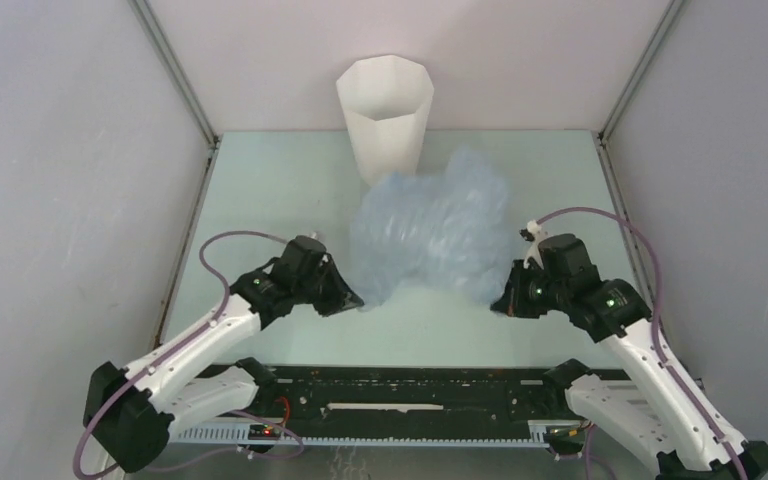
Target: Put the trash bags into the trash bin
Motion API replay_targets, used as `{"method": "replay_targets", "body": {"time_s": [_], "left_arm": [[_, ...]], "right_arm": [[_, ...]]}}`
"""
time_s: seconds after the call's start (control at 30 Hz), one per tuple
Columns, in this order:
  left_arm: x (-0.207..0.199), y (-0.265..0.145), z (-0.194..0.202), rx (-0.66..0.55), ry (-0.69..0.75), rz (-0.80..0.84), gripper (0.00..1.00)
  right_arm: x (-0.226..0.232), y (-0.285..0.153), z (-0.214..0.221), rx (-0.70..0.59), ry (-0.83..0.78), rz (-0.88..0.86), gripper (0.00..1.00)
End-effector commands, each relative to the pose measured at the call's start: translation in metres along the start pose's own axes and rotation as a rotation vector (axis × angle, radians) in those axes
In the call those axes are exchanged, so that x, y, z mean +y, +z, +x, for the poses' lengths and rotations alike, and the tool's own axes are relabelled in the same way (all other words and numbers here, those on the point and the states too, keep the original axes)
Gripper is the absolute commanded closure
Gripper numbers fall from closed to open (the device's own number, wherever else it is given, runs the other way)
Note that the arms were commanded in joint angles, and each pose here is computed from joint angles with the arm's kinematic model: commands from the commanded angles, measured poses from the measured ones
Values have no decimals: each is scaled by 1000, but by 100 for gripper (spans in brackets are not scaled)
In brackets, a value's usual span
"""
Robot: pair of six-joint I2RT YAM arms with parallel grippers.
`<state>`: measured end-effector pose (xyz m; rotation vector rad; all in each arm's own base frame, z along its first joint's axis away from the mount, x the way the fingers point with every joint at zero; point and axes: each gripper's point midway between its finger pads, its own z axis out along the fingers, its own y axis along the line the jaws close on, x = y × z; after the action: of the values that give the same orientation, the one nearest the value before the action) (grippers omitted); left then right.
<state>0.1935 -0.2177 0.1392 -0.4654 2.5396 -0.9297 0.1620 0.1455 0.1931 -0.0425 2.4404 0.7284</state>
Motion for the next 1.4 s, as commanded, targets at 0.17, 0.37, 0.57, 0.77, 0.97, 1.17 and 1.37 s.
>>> {"method": "replay_targets", "body": {"time_s": [0.17,0.37,0.57,0.77,0.97,1.17,1.37], "left_arm": [[-173,-120,-76,-278,180,438,100],[-190,-127,-89,-317,205,445,100],[-190,-136,-87,-332,211,471,99],[-188,-133,-84,-319,258,465,78],[-173,-147,-100,-393,291,383,16],[-158,-150,-148,-501,192,286,2],[-146,-129,-232,-680,45,92,5]], "right_arm": [[50,-71,-78,-218,-74,-65,100],[61,-96,-106,-357,-55,-77,100],[59,-112,-112,-441,-28,-68,100],[32,-127,-117,-535,14,64,100],[6,-132,-112,-554,74,194,100],[4,-143,-112,-576,57,205,100],[-6,-148,-117,-591,35,275,100]]}}
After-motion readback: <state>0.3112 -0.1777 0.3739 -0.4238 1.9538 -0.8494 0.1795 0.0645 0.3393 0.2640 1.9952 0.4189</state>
